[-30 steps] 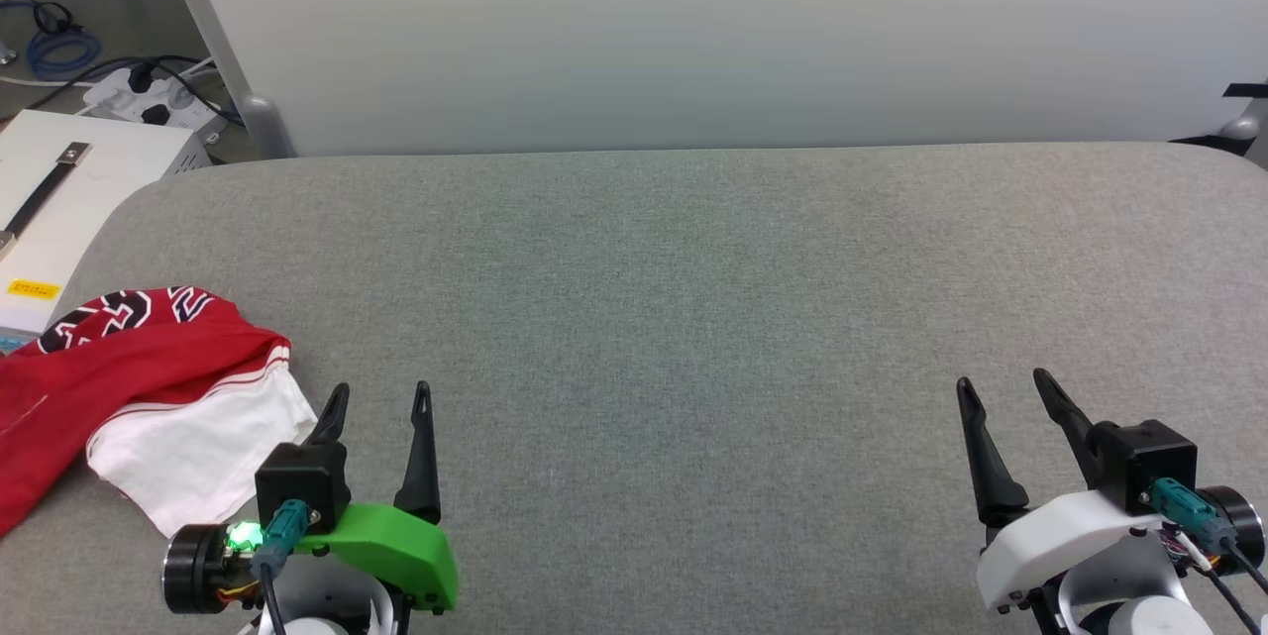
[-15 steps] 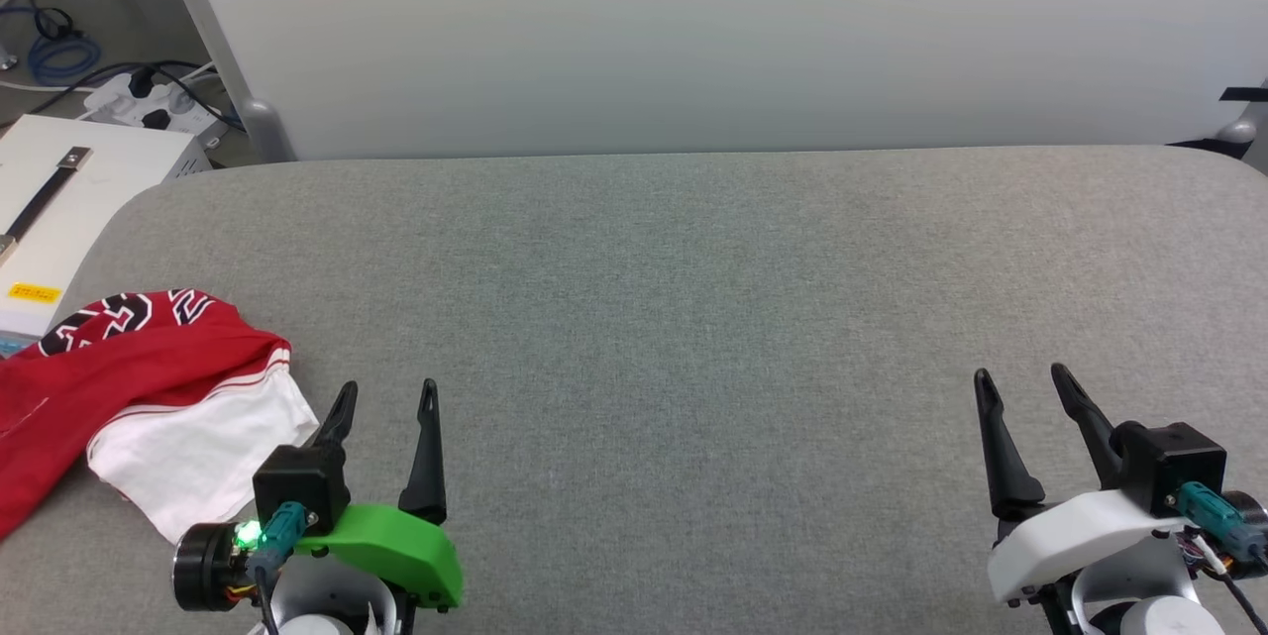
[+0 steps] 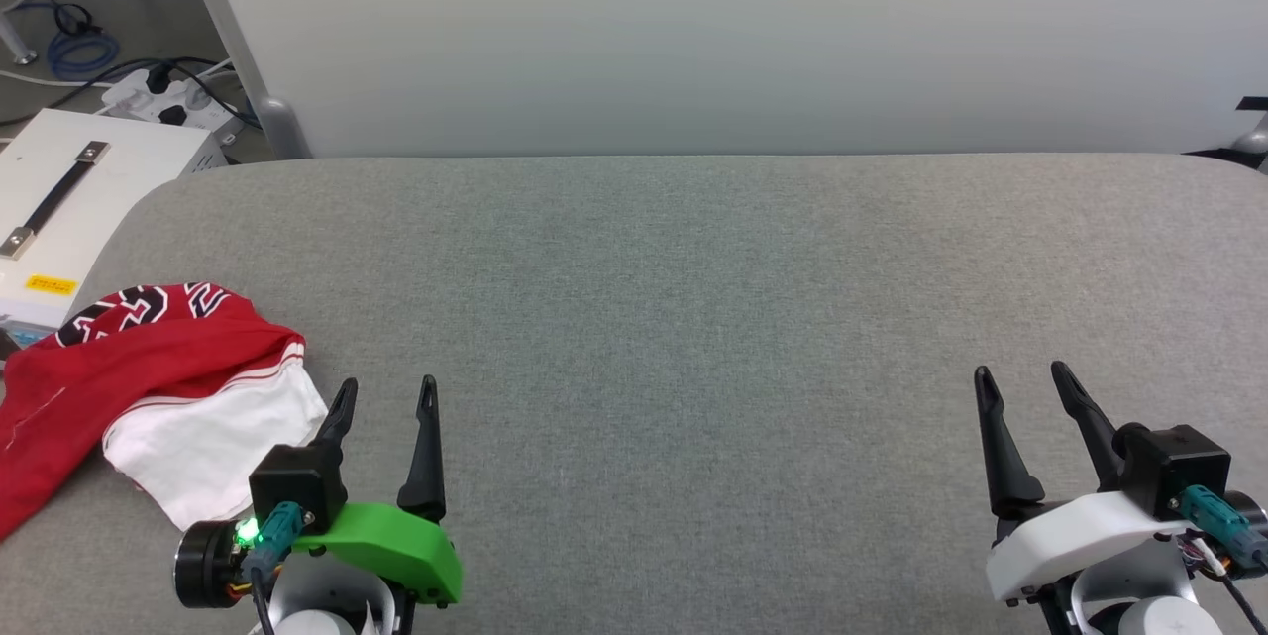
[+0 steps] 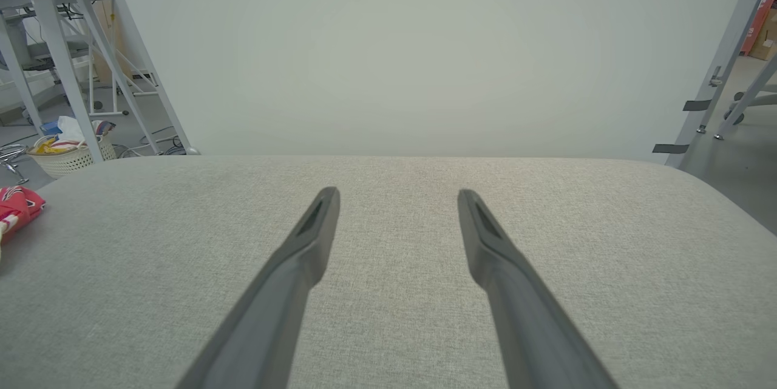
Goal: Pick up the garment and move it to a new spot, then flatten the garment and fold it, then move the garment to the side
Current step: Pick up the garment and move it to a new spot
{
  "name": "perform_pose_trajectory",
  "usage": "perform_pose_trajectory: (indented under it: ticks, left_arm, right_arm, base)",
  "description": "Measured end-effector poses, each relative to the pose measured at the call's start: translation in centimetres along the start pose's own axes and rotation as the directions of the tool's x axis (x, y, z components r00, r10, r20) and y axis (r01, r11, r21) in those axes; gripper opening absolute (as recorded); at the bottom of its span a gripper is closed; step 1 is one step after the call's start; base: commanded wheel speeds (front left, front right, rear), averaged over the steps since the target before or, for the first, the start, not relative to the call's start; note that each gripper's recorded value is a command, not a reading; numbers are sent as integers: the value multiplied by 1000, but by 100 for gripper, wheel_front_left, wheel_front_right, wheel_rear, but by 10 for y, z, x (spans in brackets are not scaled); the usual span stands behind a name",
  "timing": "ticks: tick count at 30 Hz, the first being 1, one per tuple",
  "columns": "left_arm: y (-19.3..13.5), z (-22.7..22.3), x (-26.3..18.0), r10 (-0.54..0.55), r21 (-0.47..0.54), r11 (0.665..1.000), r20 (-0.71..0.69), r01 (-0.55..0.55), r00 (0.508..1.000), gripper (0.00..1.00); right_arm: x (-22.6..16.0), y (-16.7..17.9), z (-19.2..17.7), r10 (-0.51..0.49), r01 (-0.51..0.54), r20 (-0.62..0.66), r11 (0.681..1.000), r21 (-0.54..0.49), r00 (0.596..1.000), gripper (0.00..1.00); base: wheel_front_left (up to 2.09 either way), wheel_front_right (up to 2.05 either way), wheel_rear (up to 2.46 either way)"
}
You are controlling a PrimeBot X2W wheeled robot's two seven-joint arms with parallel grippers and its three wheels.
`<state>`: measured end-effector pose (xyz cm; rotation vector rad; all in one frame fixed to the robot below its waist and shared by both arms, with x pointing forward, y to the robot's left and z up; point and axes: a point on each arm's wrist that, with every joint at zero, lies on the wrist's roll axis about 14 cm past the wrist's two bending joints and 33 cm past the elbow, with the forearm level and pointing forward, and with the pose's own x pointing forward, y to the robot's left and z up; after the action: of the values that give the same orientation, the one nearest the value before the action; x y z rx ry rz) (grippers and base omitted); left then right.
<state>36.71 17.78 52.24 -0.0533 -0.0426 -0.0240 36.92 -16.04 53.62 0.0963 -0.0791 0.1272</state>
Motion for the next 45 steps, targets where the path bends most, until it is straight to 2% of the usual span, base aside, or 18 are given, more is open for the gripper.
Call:
perform_pose_trajectory:
  ticks: [12, 22, 23, 33, 45]
  left_arm:
    - [32, 1, -9, 93, -3, 996, 16, -93, 996, 100]
    - [69, 4, -28, 202, -9, 979, 35, -202, 979, 100]
    - [83, 4, -38, 247, -10, 969, 38, -247, 968, 100]
    - [123, 8, -74, 373, -3, 928, 57, -374, 926, 100]
    - [160, 11, -120, 502, 4, 864, 76, -504, 861, 100]
  right_arm:
    - [13, 34, -6, 103, -103, -6, 995, 8, 995, 100]
    - [30, 74, -8, 224, -224, 6, 975, 10, 975, 100]
    - [34, 90, -9, 268, -268, 8, 963, 16, 963, 100]
    - [44, 144, -8, 414, -415, 31, 910, 22, 910, 100]
    - [42, 205, -6, 566, -569, 61, 821, 42, 822, 100]
  base:
    - [0, 0, 0]
    - [0, 0, 0]
    - [0, 0, 0]
    - [0, 0, 0]
    - [0, 0, 0]
